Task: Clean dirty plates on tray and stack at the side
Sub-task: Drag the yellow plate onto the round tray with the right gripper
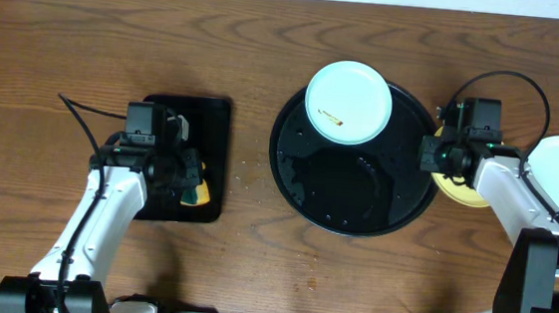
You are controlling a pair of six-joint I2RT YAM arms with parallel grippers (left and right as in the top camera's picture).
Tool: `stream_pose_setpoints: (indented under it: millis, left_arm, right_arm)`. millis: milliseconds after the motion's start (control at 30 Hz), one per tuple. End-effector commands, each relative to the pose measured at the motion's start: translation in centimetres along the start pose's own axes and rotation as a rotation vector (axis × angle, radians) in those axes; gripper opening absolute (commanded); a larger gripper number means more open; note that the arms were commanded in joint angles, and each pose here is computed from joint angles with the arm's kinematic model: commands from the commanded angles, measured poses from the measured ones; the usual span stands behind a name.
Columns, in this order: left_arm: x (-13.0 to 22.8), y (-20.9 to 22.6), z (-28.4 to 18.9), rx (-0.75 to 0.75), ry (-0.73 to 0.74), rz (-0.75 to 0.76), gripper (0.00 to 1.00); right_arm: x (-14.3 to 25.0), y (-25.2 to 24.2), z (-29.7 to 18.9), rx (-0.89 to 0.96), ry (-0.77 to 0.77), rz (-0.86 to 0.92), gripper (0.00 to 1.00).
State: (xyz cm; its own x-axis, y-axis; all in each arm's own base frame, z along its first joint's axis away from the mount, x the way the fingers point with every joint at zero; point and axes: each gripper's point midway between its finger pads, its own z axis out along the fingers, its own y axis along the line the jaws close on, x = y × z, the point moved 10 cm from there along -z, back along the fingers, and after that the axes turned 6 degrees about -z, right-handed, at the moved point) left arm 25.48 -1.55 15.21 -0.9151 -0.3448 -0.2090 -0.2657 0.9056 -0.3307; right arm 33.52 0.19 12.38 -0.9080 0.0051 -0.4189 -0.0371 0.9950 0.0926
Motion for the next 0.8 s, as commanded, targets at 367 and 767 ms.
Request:
stream_pose_setpoints:
  millis: [367,767]
  left_arm:
    - [0.0,0.0,-0.4,-0.002,-0.017,0.012,0.09]
    - [0.0,0.0,-0.4,-0.002,-0.017,0.012,0.09]
  right_arm:
    - [0.5,8.3,0.2,-0.285,0.045,-0.045,0.01]
    - [3.4,18.7,-0.9,-0.423,0.077,-0.254,0.53]
